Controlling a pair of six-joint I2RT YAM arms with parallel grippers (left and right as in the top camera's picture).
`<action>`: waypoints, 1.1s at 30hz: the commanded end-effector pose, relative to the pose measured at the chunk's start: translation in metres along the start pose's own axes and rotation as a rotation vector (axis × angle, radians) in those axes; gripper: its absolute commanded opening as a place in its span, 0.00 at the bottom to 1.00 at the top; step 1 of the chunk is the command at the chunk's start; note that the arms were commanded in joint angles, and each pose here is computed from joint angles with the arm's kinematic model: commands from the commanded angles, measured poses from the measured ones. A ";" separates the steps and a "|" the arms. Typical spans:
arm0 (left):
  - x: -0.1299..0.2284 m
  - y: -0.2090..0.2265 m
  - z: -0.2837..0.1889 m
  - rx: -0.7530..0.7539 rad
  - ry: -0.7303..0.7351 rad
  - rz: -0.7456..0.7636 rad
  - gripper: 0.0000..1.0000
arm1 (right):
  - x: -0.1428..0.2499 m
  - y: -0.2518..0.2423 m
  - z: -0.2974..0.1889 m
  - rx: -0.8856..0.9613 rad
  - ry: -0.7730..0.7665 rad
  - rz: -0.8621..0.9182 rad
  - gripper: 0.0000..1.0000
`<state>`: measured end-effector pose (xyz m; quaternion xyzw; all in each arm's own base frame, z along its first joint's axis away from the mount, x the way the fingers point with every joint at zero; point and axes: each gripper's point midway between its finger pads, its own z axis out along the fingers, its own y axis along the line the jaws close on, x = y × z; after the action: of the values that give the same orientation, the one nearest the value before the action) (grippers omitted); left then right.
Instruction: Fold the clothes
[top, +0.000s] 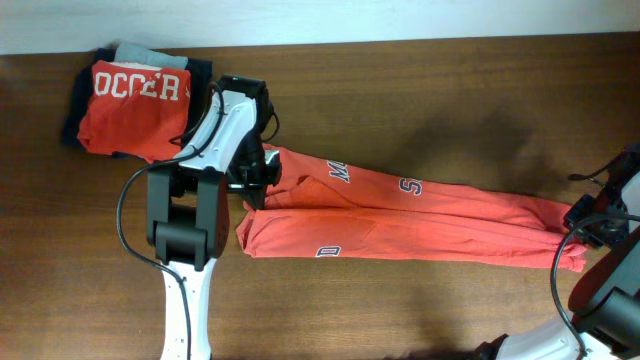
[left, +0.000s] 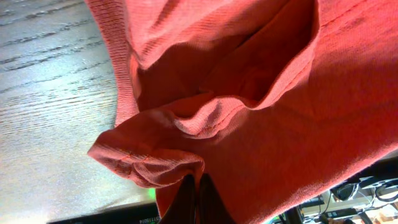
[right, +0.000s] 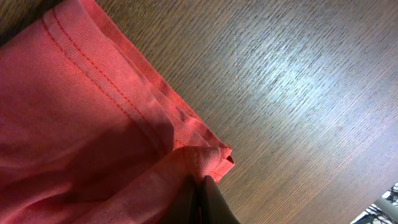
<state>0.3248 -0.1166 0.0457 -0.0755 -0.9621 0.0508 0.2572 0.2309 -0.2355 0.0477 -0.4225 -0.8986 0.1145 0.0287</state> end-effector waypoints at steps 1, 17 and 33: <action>0.007 -0.006 -0.011 0.012 -0.028 0.001 0.00 | 0.000 -0.007 0.004 0.039 0.002 0.013 0.04; -0.002 -0.010 -0.036 0.017 -0.124 -0.006 0.60 | -0.036 0.034 -0.062 -0.220 -0.084 -0.085 0.79; -0.065 -0.050 -0.127 0.048 -0.588 0.101 0.13 | 0.014 0.142 -0.109 -0.423 -0.070 -0.542 0.22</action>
<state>0.4344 -0.1675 0.1239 -0.0989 -0.9900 0.0993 -0.0185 0.3456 -0.1350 0.1285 -0.1867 -0.9779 -0.0599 -0.0720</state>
